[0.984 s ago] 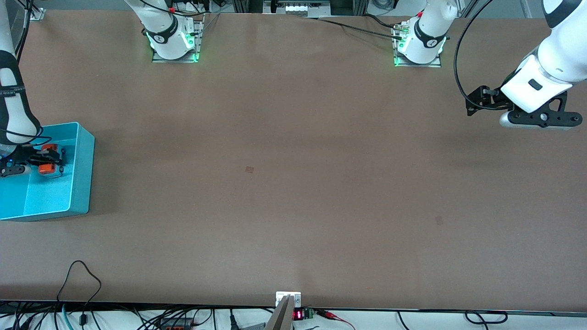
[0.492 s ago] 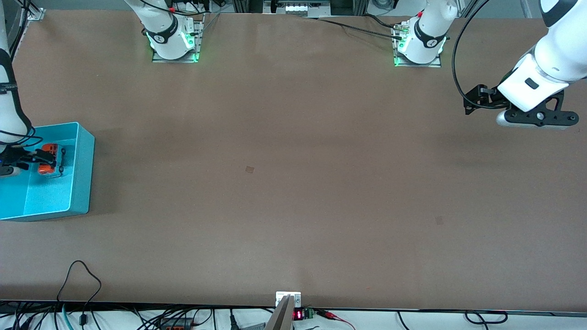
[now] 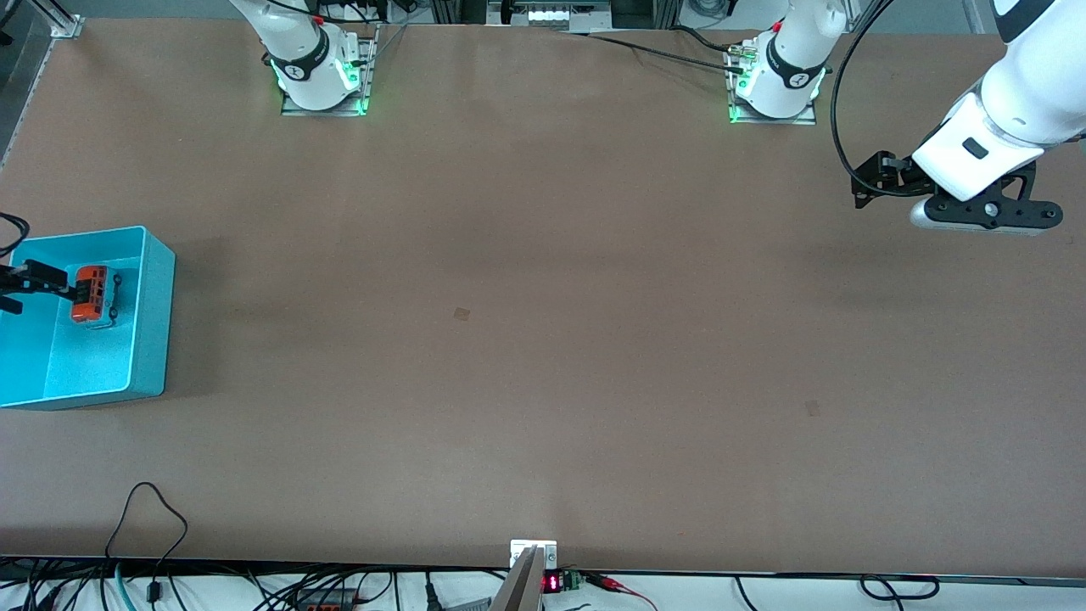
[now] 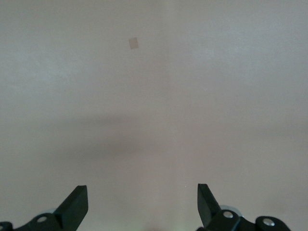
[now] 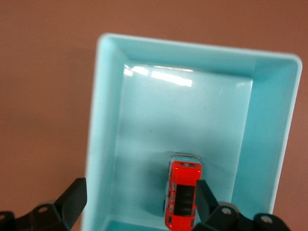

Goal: Wind up bus and store in blue box

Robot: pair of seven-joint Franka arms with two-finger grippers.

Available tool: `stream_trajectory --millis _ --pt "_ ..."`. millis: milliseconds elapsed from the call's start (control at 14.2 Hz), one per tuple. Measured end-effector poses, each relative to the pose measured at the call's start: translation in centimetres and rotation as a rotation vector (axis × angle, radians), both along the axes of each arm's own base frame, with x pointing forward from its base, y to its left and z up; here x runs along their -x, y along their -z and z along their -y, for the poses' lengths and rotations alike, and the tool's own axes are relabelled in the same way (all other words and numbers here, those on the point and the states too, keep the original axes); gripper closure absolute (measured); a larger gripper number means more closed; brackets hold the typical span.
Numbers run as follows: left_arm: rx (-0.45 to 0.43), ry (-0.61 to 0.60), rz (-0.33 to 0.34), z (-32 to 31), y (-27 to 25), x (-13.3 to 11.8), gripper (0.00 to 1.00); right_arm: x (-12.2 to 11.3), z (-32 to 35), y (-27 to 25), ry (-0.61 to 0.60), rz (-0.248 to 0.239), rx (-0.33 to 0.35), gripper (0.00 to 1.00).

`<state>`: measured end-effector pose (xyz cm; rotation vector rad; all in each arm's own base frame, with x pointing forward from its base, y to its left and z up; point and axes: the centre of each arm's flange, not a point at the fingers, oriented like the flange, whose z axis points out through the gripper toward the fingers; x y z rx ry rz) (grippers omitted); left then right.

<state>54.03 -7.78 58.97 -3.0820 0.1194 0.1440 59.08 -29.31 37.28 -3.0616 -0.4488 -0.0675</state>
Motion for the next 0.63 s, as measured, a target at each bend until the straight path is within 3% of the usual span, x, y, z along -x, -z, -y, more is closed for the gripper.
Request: stream_trajectory --millis 281,633 --pt "0.000 0.000 -0.001 0.0 0.0 0.0 0.00 -0.4 -4.8 -5.3 0.004 -0.044 0.024 0.00" --pt "0.000 0.000 -0.001 0.0 0.0 0.0 0.00 -0.5 -13.2 -12.2 0.109 -0.166 0.038 0.00"
